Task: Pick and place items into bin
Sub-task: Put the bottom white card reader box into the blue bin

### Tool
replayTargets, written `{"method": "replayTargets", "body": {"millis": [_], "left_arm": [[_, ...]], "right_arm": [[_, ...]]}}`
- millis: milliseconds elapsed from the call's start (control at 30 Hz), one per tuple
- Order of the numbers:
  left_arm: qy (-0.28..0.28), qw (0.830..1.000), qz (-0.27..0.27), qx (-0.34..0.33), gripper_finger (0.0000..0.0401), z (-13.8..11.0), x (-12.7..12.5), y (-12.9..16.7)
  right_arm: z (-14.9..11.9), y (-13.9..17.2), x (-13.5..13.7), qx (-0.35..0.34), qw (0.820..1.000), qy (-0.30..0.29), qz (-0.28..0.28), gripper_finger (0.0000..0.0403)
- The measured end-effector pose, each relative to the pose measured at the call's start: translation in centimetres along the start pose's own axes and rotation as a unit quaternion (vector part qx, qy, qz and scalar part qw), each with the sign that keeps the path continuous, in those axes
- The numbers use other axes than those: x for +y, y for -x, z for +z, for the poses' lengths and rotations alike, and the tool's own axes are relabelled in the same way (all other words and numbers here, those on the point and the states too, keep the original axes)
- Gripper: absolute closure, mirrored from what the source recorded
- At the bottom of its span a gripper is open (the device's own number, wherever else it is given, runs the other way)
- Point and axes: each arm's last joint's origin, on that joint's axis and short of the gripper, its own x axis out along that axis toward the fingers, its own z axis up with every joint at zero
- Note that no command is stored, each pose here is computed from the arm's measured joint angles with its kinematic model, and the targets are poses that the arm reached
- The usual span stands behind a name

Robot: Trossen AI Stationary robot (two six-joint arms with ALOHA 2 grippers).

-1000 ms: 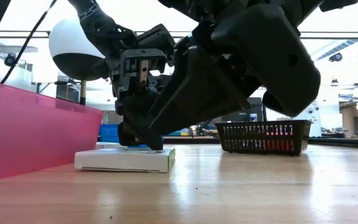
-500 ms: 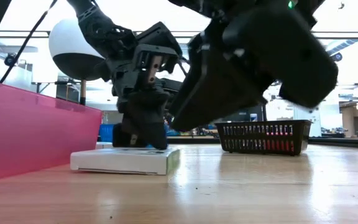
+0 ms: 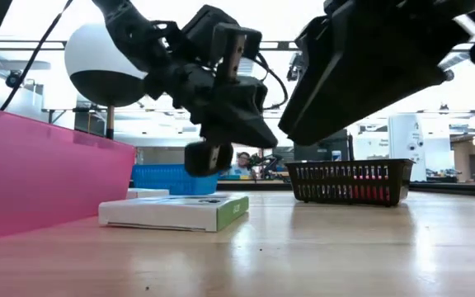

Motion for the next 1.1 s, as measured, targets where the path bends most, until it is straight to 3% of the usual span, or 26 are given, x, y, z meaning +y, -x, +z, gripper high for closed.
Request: {"method": "replayTargets", "body": {"millis": [267,467,567,1100], "left_arm": [[-0.035,0.996,0.061,0.061,0.0401,-1.4,-0.9,2.4],[0.006,0.977,0.186,0.101,0.0401,-3.2,-1.1,5.1],[0.035,0.969,0.223,0.104,0.0401,-3.8,-1.3,5.9],[0.115,0.946,0.277,0.124,0.0401,-5.2,0.6,3.9]], "right_arm": [[-0.2,0.1,0.1,0.005,1.000,-0.007,-0.001,0.0212],[-0.5,0.1,0.0,0.011,1.000,0.000,-0.013,0.0212],[-0.5,0.0,-0.1,0.009,1.000,-0.001,-0.021,0.0212],[-0.7,-0.1,-0.2,0.015,0.999,0.007,-0.035,0.0227]]}}
